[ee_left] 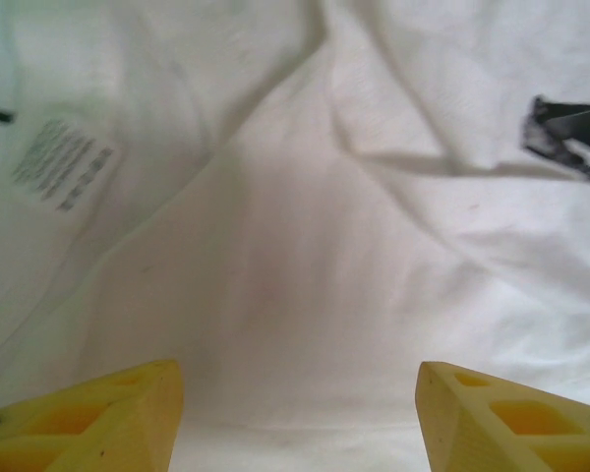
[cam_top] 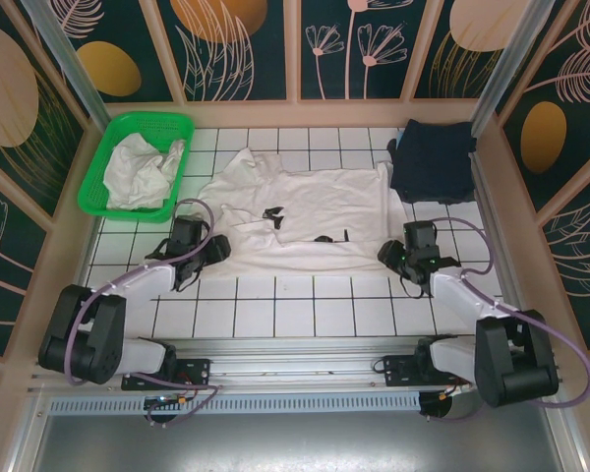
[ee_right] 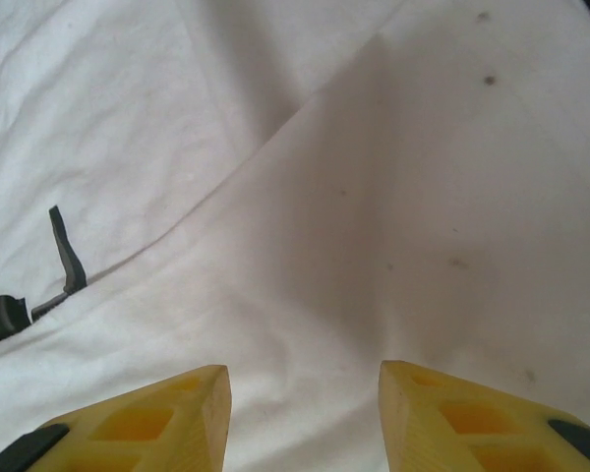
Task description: Fold and stack the t-shirts
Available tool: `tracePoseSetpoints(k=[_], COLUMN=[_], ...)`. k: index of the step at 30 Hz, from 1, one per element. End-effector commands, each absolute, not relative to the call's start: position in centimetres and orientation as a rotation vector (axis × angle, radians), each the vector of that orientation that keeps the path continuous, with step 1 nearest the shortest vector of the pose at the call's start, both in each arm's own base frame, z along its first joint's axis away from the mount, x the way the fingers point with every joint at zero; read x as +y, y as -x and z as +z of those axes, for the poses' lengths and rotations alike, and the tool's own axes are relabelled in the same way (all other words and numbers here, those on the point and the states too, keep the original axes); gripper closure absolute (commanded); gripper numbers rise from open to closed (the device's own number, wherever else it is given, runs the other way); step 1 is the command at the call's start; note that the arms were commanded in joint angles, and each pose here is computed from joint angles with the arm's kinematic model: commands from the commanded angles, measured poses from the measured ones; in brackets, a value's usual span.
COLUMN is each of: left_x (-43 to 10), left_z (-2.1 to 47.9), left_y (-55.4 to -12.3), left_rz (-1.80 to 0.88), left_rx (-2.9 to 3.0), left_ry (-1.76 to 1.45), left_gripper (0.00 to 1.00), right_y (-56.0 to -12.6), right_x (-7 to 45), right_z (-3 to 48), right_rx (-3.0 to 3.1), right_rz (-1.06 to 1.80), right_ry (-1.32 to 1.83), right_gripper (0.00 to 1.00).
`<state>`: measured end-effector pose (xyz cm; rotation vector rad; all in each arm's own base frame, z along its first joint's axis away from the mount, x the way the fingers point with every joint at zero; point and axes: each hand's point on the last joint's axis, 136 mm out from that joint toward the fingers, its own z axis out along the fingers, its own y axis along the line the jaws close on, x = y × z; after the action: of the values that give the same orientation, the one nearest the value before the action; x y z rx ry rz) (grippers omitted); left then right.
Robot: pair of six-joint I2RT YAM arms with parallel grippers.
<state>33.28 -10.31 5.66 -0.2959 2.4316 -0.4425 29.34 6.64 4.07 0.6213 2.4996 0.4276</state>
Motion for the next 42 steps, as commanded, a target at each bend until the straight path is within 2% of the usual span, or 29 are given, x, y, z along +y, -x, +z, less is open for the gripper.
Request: tracePoseSetpoints(k=[1,10,17,20,22,27,30,34,42], left_x=[-10.7,-7.8,-7.0,-8.0,-10.3,-17.3,-19.3,-20.3,-23.1], left_z=[5.0,1.6,5.7,8.0,8.8,7.8,6.7,4.2,3.6], left_y=[-35.2,-34.1,-34.3,-35.8,-36.9,-38.7,-39.7,-42.0,-44.0], left_rz=[-0.423,-0.331,-0.316,-0.376,-0.458,-0.552,-0.504,-0.420,-0.517], left_rx=[2.454,2.497,2.404,2.325,2.302,2.385,2.415,2.507,2.537], left_ry=[0.259,0.404,0.405,0.381,0.329,0.138,0.040,-0.028,-0.107], left_gripper=[0.36,0.36,0.34,0.40,0.40,0.36,0.34,0.41,0.72], right_y=[-31.1,-29.3,-30.4,-31.5,-32.1,-32.4,-31.5,-30.3,-28.0], right_x=[5.3,1.6,3.8,7.3,9.3,8.4,7.4,7.2,6.6], right_z=[3.9,3.0,9.5,11.3,10.7,6.8,4.8,3.3,2.2], right_rx=[2.480,2.431,2.273,2.231,2.272,2.351,2.391,2.433,2.464], right_rz=[0.423,0.493,0.564,0.660,0.660,0.531,0.457,0.449,0.453], right_ry=[-0.658,-0.818,-0.674,-0.550,-0.495,-0.576,-0.612,-0.620,-0.646], right_gripper=[0.56,0.52,0.51,0.50,0.49,0.50,0.50,0.49,0.49])
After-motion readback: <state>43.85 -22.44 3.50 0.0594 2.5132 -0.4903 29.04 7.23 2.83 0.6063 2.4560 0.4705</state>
